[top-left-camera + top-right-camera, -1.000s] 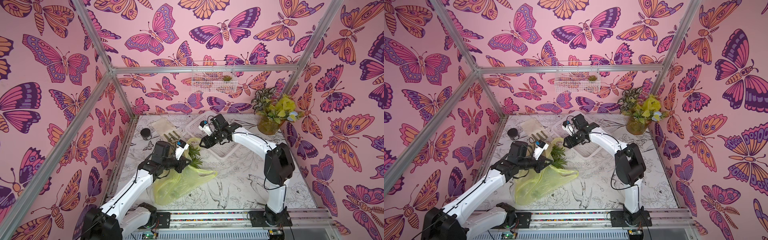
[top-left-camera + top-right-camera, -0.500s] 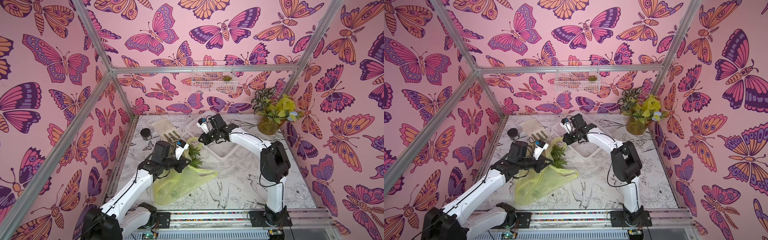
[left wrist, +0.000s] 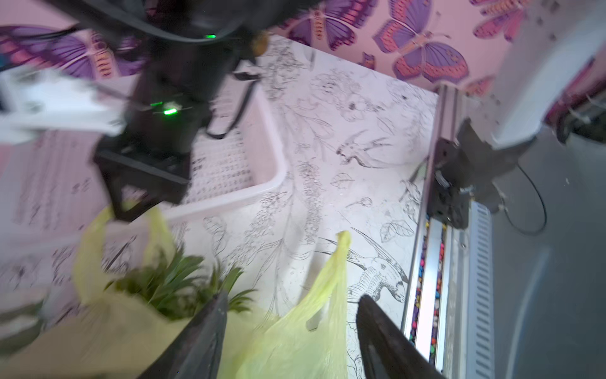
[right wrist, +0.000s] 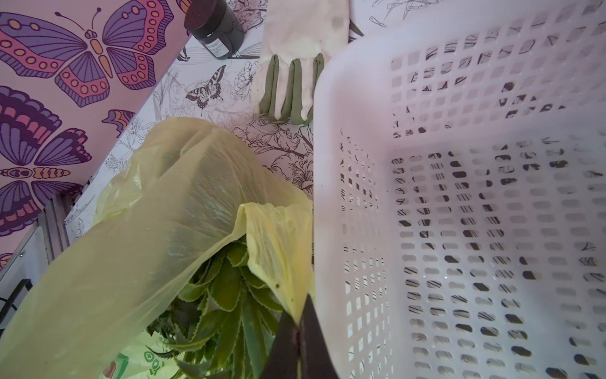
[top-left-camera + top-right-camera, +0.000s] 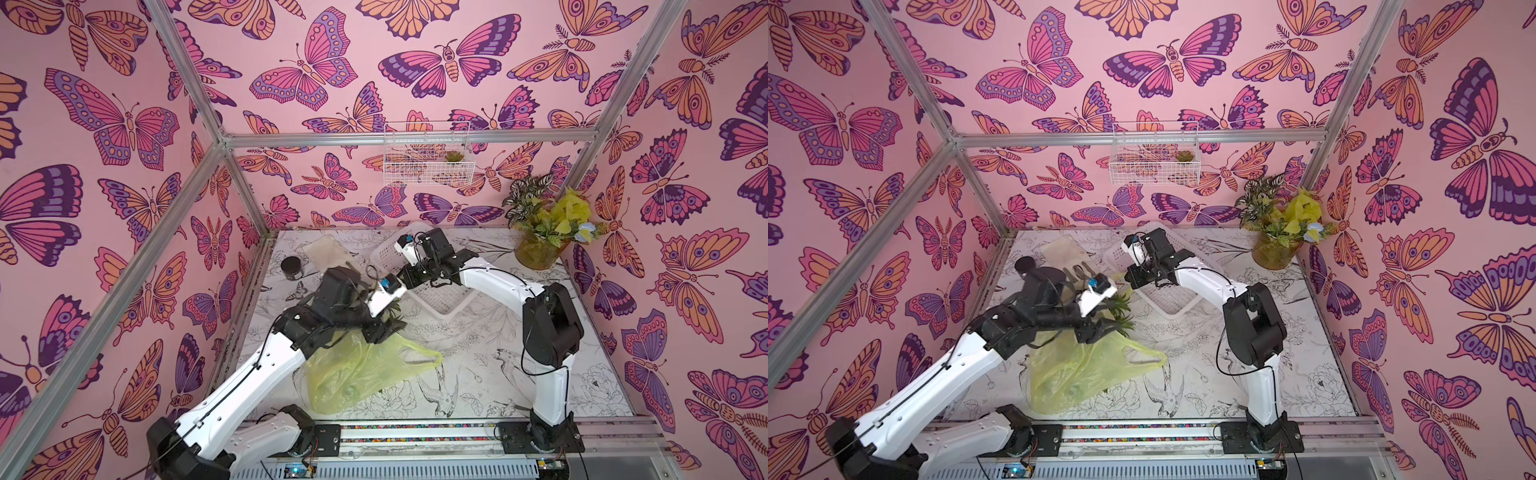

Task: Place the pineapple into a plastic bag & tie a knot
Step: Adjust the plastic bag at the center of the board.

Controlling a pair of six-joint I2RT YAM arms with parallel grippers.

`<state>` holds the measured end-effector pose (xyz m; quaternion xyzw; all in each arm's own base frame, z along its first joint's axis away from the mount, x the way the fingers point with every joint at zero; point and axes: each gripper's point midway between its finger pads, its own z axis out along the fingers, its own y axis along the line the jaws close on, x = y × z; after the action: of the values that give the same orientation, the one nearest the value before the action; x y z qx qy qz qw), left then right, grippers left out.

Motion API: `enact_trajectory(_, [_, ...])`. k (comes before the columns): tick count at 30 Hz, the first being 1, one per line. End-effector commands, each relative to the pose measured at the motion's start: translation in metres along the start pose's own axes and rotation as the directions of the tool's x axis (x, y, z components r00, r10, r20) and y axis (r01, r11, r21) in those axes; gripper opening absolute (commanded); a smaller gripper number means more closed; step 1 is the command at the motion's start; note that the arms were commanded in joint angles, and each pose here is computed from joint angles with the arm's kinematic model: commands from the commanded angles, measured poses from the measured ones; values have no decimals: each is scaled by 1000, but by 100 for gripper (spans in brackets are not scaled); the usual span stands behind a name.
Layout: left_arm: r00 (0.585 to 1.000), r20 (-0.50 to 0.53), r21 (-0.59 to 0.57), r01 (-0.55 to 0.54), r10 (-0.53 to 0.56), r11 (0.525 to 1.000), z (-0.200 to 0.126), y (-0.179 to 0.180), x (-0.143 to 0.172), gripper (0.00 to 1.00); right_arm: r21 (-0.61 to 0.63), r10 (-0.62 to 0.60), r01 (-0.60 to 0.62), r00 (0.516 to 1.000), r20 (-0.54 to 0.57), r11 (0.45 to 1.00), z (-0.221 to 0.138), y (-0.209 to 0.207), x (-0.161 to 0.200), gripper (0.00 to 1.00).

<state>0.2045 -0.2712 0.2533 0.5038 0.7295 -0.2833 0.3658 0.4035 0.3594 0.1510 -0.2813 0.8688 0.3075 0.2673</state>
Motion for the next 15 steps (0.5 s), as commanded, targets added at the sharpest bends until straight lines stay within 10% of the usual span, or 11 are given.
enact_trajectory(1, [971,-142,137,-171,190,976,38,-32,27,68,-2,0,0,999,39,1000,-16,6,-11,0])
enact_trajectory(15, [856,-307,305,-326,417,895,116,-42,74,75,-6,28,-27,998,57,1000,-18,7,-13,0])
